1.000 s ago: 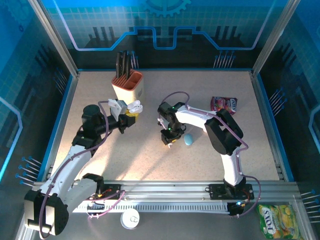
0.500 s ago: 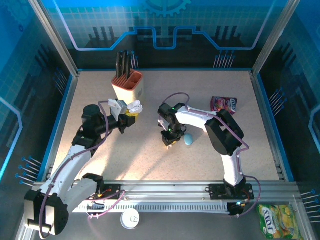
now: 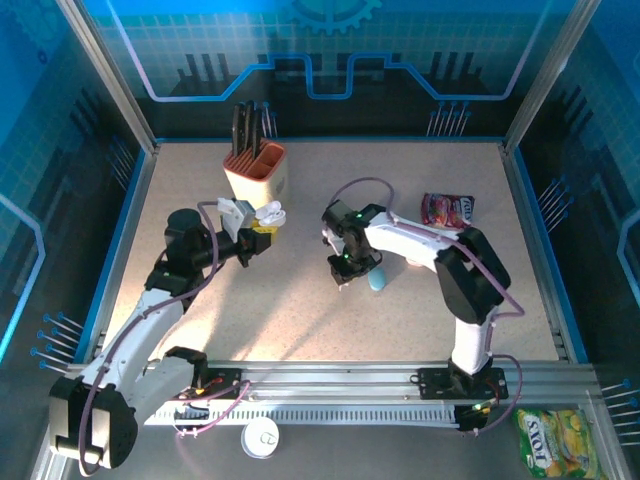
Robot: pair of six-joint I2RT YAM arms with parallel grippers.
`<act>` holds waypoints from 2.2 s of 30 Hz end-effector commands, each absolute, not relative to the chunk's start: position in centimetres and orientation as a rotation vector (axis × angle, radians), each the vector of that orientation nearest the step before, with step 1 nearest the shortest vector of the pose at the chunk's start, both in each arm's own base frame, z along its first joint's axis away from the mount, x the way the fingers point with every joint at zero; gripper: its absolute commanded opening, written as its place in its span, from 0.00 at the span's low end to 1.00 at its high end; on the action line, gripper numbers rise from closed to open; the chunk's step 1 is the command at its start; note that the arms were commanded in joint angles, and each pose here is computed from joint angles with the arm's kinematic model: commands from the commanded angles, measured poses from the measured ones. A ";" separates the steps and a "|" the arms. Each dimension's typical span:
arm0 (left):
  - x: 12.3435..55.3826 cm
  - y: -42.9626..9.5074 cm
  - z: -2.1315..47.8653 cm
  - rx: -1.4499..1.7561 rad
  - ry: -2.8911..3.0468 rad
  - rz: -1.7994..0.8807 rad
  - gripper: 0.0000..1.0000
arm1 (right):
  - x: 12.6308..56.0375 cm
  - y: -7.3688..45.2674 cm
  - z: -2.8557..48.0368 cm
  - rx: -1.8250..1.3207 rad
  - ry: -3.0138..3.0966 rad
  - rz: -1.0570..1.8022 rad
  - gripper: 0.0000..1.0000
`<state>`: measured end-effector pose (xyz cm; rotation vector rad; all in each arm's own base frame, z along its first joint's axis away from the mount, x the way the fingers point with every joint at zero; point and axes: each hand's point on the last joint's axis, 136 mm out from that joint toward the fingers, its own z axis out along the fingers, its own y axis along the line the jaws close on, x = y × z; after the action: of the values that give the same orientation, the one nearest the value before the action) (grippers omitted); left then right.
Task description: Insert wireless bluetooth earbuds into charging case
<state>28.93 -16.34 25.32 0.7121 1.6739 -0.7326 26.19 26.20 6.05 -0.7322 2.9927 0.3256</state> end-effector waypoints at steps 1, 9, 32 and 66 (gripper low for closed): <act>28.9 -16.8 26.1 0.743 1.643 -0.742 0.16 | 29.1 26.1 10.4 -0.646 2.797 0.333 0.21; 28.7 -18.6 25.8 0.798 1.648 -0.804 0.15 | 32.0 26.0 20.3 -0.621 2.428 0.363 0.20; 28.4 -23.2 25.1 0.914 1.698 -0.952 0.16 | 30.6 31.0 34.7 -0.822 1.951 0.451 0.21; 28.5 -23.4 25.9 0.850 1.712 -0.984 0.15 | 29.2 35.6 29.1 -0.943 2.022 0.517 0.20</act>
<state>28.48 -22.93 23.84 0.8447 1.7687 -0.9689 29.61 34.83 29.79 -0.9245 2.0237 0.4943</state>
